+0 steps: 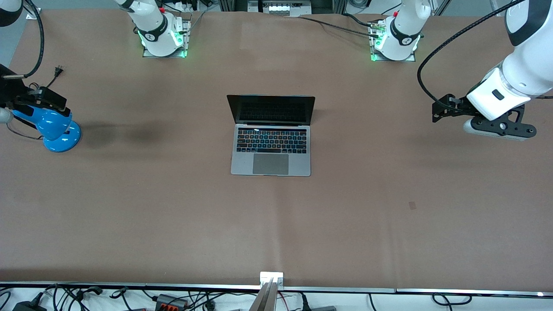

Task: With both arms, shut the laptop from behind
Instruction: 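Raise both grippers from the rest pose toward the laptop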

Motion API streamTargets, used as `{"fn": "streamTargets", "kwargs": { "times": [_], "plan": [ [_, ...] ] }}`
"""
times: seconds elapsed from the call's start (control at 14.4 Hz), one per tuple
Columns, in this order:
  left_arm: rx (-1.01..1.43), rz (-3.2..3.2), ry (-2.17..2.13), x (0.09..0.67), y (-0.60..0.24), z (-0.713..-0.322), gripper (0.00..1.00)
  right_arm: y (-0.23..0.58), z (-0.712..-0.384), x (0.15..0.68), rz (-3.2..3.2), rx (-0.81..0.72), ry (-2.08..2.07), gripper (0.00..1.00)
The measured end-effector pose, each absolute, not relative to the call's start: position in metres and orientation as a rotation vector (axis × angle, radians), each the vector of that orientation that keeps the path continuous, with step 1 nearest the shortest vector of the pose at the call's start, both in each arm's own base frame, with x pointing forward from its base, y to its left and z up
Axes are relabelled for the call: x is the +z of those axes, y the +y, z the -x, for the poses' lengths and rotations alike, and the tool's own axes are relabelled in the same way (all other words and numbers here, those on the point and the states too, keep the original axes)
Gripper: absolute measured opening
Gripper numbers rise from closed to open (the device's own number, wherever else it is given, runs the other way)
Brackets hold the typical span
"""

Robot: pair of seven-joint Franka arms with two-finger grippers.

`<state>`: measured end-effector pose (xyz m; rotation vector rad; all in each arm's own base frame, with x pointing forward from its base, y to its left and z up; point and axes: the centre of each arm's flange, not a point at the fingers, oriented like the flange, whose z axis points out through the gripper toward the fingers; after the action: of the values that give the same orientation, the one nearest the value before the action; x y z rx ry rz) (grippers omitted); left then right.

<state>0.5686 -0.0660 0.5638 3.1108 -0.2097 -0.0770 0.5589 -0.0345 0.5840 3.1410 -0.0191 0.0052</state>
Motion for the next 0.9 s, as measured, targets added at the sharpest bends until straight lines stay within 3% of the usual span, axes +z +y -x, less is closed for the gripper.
{"fn": "streamTargets", "kwargs": {
  "times": [0.9],
  "plan": [
    [-0.095, -3.113, -0.162, 0.558, -0.049, -0.573, 1.0, -0.035, -0.557, 0.585, -3.141, 0.001, -0.021, 1.0]
  ]
}}
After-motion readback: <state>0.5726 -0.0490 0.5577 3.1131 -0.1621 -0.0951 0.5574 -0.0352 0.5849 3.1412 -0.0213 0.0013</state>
